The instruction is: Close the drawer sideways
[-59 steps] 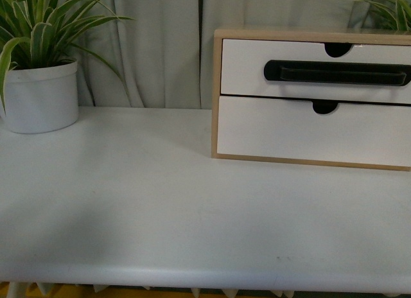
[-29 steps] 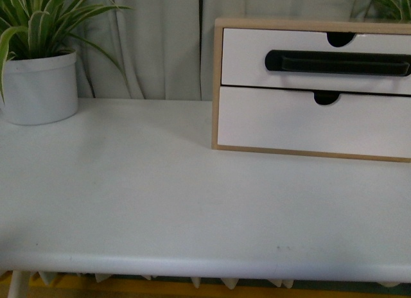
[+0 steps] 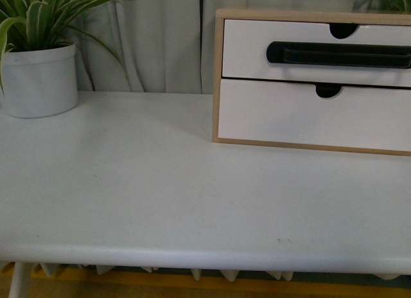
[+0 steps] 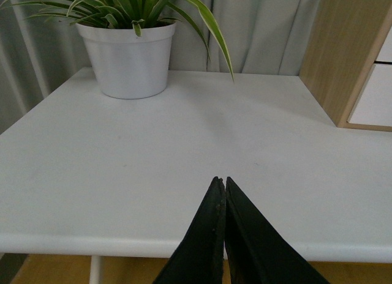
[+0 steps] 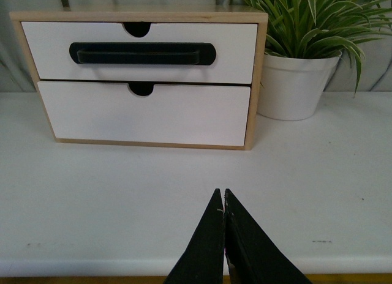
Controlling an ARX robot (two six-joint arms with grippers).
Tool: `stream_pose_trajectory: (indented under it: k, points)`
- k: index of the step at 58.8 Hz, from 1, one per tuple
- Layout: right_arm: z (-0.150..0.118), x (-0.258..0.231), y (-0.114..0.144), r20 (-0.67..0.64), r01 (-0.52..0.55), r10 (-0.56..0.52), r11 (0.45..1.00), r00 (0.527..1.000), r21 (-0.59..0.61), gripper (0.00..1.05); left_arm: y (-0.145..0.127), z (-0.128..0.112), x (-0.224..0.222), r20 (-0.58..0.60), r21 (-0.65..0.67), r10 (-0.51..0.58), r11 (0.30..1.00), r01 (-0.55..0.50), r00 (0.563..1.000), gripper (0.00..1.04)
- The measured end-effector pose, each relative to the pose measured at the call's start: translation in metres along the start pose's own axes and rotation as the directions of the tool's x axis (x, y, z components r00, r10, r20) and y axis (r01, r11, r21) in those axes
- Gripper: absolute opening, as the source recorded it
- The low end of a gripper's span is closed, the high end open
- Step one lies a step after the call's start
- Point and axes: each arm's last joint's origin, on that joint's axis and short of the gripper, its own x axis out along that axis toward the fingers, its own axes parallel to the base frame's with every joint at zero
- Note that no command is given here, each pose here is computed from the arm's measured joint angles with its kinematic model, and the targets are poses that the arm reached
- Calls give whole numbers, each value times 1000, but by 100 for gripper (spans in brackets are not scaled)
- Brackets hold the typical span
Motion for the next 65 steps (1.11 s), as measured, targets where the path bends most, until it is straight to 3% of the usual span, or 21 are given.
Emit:
stream_pose_trajectory:
  k: [16, 65]
  points:
    - [-14, -10, 0, -1, -1, 1, 1000, 1000, 0, 1, 0, 1, -7, 5, -2, 0, 1000, 0, 1000, 4]
    - [-14, -10, 0, 0, -1, 1, 1000, 1000, 0, 1, 0, -2, -26, 0, -2, 0, 1000, 0, 1000, 4]
